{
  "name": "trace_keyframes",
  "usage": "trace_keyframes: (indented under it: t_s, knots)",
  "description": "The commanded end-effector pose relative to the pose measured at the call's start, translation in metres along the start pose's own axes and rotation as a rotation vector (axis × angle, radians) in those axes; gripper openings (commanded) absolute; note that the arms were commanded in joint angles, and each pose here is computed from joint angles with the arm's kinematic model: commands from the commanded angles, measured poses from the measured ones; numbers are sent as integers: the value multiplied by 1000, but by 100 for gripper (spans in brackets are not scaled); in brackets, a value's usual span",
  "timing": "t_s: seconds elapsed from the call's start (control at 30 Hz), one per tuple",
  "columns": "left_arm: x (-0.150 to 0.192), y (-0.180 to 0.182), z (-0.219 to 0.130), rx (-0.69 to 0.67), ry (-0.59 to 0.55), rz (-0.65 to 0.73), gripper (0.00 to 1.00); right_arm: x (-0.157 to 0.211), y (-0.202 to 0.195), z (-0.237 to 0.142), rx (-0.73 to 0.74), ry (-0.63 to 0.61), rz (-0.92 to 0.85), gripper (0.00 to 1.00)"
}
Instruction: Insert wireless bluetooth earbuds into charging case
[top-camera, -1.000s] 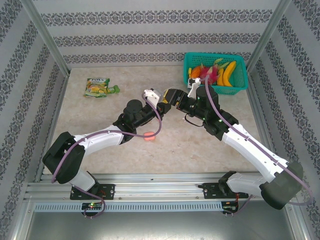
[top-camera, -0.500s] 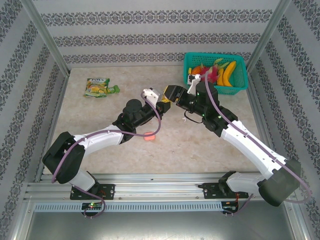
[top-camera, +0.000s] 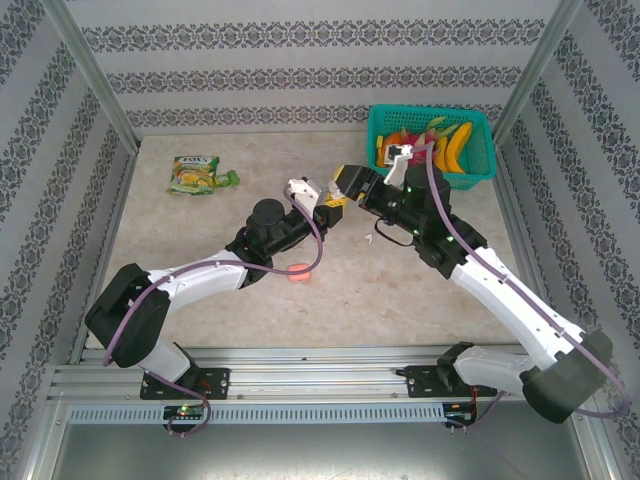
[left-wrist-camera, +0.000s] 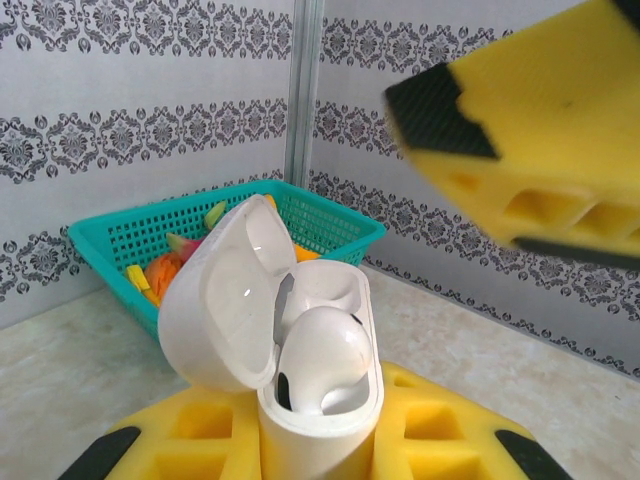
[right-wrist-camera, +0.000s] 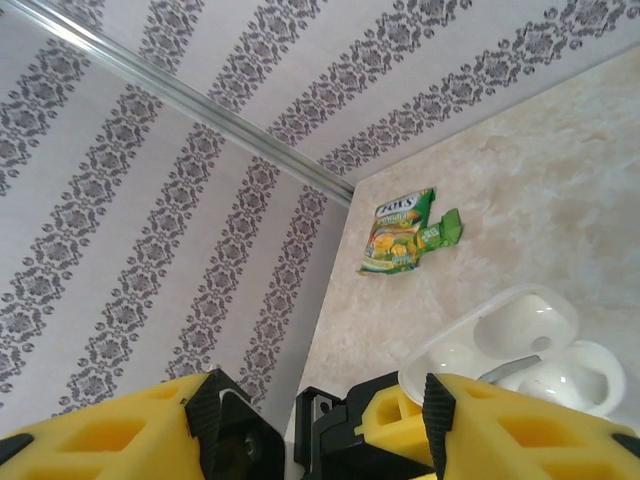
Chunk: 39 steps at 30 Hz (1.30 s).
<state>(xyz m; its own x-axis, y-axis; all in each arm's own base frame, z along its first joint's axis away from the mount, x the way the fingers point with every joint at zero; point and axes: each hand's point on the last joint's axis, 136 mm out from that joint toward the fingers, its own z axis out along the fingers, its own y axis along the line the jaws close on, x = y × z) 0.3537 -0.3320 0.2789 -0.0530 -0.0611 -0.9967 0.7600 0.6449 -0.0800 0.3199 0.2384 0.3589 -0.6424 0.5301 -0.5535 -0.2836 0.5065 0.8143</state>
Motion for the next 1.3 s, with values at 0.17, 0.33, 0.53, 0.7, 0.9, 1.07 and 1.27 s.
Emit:
trace_keyframes:
  t_s: [0.17,0.33,0.53,0.7,0.9,1.07,1.27]
  knots:
    - [-3,3,-16,-48,-23,90,0,-8,-70,-42,234,-59,-35,59]
    - [3,19,-24,-142,45,160,0,13,-135,-51,471,23,-78,60]
    - [9,25,-31,-179,56,250,0,35,-193,-30,662,155,-109,59]
    - [4,18,-38,-140,1,274,0,47,-236,-4,825,313,-194,59]
    - [-9,11,-43,-82,-55,267,0,58,-274,28,938,474,-250,57]
    - [-25,4,-48,-43,-92,279,0,63,-299,46,1012,557,-293,55]
    - [-43,4,-57,-33,-118,301,0,72,-313,60,1020,623,-309,52]
